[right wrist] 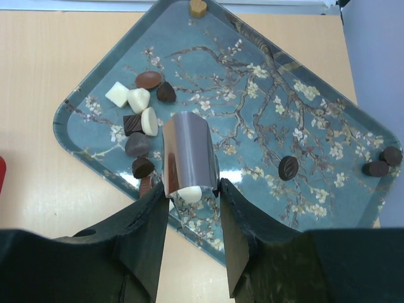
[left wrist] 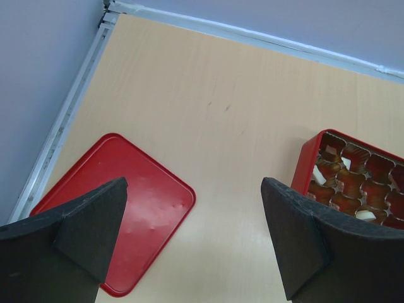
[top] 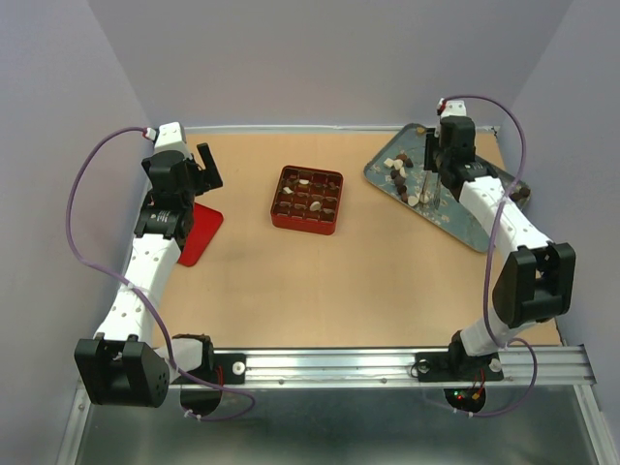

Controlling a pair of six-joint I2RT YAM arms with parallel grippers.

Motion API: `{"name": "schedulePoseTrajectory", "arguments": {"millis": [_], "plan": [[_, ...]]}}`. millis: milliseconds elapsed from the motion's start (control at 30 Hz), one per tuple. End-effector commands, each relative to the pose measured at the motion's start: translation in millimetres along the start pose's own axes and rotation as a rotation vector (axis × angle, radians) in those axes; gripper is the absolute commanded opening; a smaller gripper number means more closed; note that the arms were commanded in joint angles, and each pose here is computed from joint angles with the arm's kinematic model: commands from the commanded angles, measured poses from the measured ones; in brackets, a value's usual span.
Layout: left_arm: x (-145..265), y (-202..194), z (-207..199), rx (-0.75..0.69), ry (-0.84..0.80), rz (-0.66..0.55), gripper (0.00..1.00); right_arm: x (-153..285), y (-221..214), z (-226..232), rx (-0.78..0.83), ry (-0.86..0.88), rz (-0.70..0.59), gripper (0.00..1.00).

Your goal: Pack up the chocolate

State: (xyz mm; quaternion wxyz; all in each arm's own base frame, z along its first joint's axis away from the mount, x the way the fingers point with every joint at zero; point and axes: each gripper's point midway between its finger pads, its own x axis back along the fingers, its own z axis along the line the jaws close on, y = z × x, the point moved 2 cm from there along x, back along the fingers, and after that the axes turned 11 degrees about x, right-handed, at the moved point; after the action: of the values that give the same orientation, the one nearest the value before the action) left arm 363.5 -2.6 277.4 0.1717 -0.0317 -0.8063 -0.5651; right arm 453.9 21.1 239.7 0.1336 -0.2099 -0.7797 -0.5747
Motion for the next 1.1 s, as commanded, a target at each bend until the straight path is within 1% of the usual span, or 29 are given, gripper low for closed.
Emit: {"name": "schedulePoseTrajectory", "arguments": {"millis": [0, 433, 767, 900, 1067], "plan": [[0.8, 13.4, -1.7, 0.010, -0.011, -0.053, 0.99, -6.2, 24.0, -5.0, -0.014, -0.003, -0.095, 0.42], [-0.9, 11.7, -0.5, 0.007, -0.003, -0.048, 0.99, -24.8, 30.7, 2.1, -0.025, 0.038, -0.139, 0.41], [-1.7, 11.0, 0.1, 0.005, 0.001, -0.046, 0.99, -26.1, 46.2, 0.3, -0.050, 0.036, -0.206, 0.40], [-1.7, 10.8, 0.6, 0.003, 0.003, -0.045, 0.99, -27.8, 50.3, -0.1, -0.061, 0.029, -0.236, 0.38], [-1.7, 10.9, 0.8, 0.005, 0.003, -0.045, 0.99, -33.4, 42.9, 1.5, -0.056, 0.025, -0.229, 0.38]]}}
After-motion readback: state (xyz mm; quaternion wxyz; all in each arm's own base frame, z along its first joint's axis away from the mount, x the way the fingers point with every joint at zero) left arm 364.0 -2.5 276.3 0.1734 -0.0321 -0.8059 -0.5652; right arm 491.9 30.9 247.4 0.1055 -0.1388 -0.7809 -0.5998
